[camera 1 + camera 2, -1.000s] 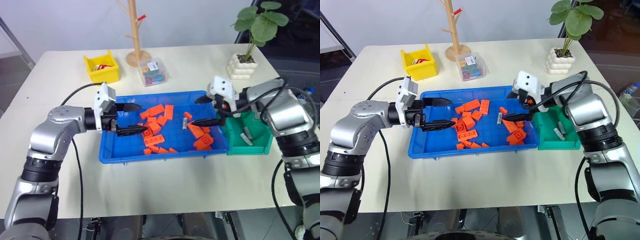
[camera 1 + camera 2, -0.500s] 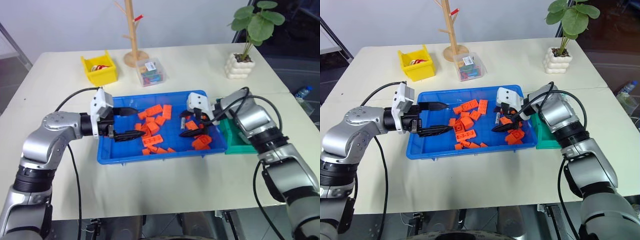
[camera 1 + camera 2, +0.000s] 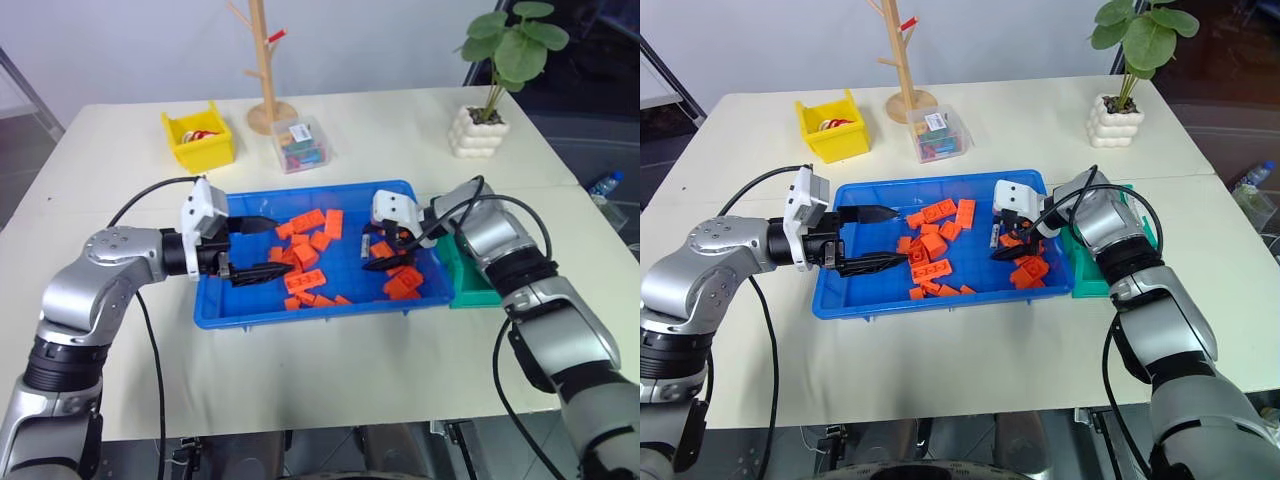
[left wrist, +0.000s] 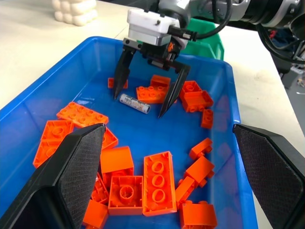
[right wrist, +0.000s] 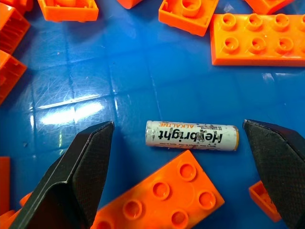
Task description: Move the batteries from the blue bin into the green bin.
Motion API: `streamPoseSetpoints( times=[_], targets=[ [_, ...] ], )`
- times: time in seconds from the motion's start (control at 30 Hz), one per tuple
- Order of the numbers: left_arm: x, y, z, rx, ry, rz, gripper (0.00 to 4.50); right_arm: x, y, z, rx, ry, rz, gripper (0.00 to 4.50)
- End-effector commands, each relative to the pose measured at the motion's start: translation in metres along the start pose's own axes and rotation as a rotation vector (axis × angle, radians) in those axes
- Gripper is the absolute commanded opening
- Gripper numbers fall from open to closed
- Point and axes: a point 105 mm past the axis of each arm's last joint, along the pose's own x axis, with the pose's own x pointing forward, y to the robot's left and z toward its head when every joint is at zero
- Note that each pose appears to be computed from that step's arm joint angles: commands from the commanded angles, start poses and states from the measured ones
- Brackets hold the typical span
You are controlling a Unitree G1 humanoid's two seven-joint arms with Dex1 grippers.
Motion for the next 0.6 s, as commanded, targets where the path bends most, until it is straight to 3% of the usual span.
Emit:
streamPoseSetpoints(
  times=[0.03,0.17,0.33,0.6],
  targets=[
    [-0.003,0.001,0.013,0.044,-0.034,0.013,4.50,-0.004,-0.006,0.008,-0.021,-0.016,-0.024,4.45],
    [-0.003,0.004,0.016,0.048,-0.044,0.022,4.50,-0.001,-0.005,0.006,-0.024,-0.011,-0.017,4.45],
    [-0.004,0.005,0.019,0.055,-0.053,0.031,4.50,-0.001,-0.004,0.005,-0.025,-0.007,-0.015,2.22],
    [-0.003,0.002,0.021,0.051,-0.062,0.015,4.50,-0.011,-0.013,0.019,-0.042,-0.047,-0.066,2.24]
  ],
)
